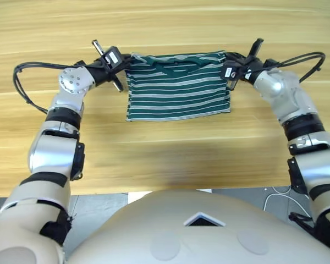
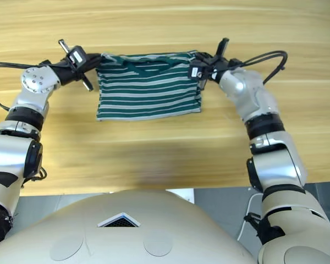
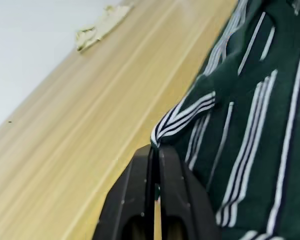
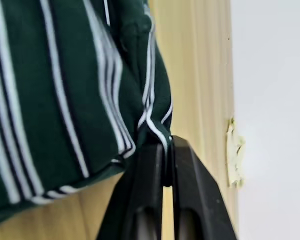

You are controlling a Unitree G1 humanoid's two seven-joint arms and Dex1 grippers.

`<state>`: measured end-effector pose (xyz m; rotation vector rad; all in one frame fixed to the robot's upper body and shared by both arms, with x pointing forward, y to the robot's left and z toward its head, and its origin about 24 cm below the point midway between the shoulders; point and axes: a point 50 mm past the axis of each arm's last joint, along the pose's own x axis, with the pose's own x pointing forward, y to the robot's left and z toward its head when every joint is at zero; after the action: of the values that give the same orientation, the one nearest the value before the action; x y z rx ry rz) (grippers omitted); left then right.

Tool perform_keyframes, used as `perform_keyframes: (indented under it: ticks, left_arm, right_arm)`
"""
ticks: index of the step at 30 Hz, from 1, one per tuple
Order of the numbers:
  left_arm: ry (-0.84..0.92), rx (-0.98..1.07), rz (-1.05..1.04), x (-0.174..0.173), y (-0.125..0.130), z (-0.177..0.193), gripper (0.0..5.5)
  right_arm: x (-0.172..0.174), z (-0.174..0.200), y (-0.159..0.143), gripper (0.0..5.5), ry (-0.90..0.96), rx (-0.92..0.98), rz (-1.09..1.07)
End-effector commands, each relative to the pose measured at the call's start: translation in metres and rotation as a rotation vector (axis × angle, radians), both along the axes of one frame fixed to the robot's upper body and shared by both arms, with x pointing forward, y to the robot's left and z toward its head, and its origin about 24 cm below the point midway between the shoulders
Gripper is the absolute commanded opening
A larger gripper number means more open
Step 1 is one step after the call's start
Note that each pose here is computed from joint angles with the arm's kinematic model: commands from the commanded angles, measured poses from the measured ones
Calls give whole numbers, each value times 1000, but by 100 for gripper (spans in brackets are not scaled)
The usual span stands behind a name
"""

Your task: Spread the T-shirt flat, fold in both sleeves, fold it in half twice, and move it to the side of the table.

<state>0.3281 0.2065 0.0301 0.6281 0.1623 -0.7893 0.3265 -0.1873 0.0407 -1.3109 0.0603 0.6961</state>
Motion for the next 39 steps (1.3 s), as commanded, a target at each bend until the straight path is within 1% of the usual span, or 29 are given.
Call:
perform_keyframes:
  ticks: [1,2,4,5,6,8,9,11,13,15,16,17,19,21,24,27,29,30,32,33,34,36,37,39]
  left_arm:
    - [-1,-47,85,13,-8,3,1]
    - [3,-57,113,15,-8,3,0]
    - [32,-73,155,17,-9,1,0]
    - [49,-78,173,18,-9,0,26]
    - [61,-87,185,20,-10,0,41]
    - [60,-151,271,28,-8,7,83]
    - [44,-216,347,34,-5,16,93]
    - [26,-367,494,44,2,30,136]
    - [38,-528,598,49,10,38,164]
    - [66,-733,602,51,15,46,199]
    - [62,-811,587,51,17,50,215]
    - [54,-850,572,50,19,52,226]
    - [7,-825,522,46,22,54,266]
    - [-21,-805,472,42,23,52,290]
    - [-80,-765,422,34,24,50,334]
    - [-110,-761,410,29,25,46,379]
    - [-115,-753,409,26,25,43,415]
    - [-116,-746,409,25,25,42,426]
    - [-123,-730,404,24,25,41,455]
    - [-128,-724,403,23,25,41,471]
    - [-136,-716,400,23,25,41,488]
    - [-147,-707,393,23,24,43,492]
    - [-157,-704,392,23,26,44,492]
    - [-173,-703,397,22,28,46,492]
  right_arm:
    - [9,-12,0,3,17,-10,-83]
    - [9,-14,-1,40,21,1,-108]
    - [12,-17,-3,68,24,36,-165]
    - [14,-15,-3,84,13,71,-197]
    - [17,-13,-3,102,-7,108,-229]
    - [25,-2,-5,144,-71,226,-307]
    - [28,5,-8,159,-113,295,-355]
    - [32,18,-15,202,-189,425,-415]
    - [29,33,-18,235,-244,546,-373]
    - [18,49,-16,274,-255,615,-231]
    - [7,55,-14,292,-240,620,-130]
    - [-3,59,-12,304,-218,620,-48]
    - [-31,55,-7,349,-115,518,126]
    - [-54,40,-8,379,19,370,217]
    - [-62,10,-35,427,155,61,139]
    - [-67,-22,-51,432,239,-182,61]
    - [-78,-42,-55,432,307,-296,73]
    - [-86,-48,-55,432,336,-324,96]
    - [-99,-47,-51,432,352,-312,146]
    - [-108,-42,-45,432,358,-280,198]
    - [-127,-31,-30,432,378,-188,312]
    - [-163,-3,-4,432,396,-13,529]
    - [-181,24,8,432,358,98,657]
    - [-203,68,20,432,291,282,837]
